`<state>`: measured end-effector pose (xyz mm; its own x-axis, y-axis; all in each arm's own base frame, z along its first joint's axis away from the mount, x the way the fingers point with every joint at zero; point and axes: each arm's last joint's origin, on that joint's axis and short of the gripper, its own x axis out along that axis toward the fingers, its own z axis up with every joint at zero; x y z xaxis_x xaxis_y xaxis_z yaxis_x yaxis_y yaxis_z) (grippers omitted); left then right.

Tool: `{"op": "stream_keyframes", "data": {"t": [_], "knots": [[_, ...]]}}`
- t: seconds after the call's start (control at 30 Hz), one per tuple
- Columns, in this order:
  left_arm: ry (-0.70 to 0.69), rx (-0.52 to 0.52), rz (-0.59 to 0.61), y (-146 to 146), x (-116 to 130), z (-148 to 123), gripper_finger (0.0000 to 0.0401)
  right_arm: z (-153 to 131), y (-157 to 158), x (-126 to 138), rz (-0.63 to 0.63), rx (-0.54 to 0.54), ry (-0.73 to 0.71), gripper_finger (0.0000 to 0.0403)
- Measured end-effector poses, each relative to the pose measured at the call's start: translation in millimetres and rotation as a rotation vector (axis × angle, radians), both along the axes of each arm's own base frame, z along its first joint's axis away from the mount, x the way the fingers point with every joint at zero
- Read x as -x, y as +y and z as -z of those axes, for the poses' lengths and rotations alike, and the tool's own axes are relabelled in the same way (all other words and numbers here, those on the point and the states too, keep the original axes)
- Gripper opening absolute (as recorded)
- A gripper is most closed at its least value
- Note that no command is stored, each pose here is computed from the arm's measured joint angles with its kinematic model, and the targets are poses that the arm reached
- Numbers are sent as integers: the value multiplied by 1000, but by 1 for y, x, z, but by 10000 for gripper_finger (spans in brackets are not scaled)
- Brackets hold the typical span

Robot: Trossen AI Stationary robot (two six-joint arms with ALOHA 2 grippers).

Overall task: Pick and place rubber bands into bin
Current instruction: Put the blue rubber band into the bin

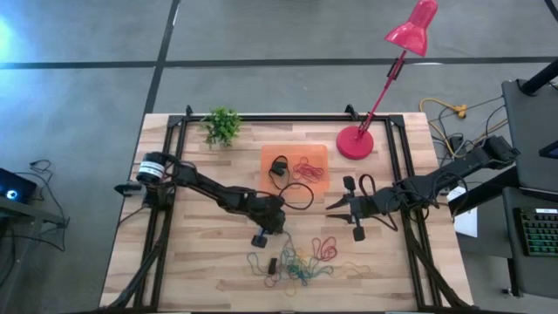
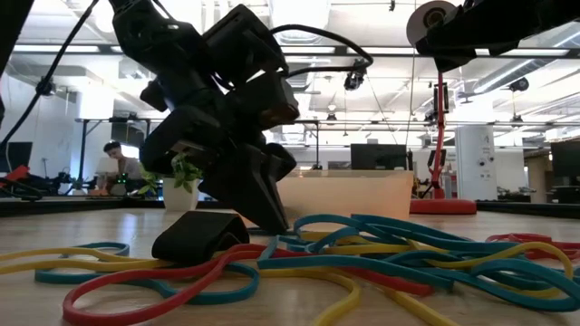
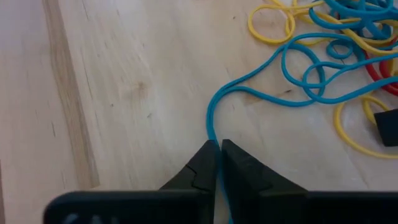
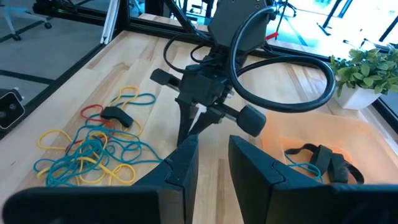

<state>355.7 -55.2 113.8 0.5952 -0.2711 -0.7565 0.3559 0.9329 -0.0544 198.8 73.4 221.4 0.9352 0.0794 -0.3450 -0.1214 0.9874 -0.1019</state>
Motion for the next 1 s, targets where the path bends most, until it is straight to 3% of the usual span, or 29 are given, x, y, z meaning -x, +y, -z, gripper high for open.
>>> {"op": "stream_keyframes", "data": {"t": [0.4, 0.8, 1.0], "knots": [[-28, -31, 35, -9, 5, -11, 0, 0, 0, 0, 0, 0, 0, 77], [-166, -26, 68, -10, 14, -54, 0, 1, 0, 1, 1, 0, 4, 77], [-244, -87, 53, -9, 18, -75, 0, 2, 0, 1, -2, 1, 5, 77]]}}
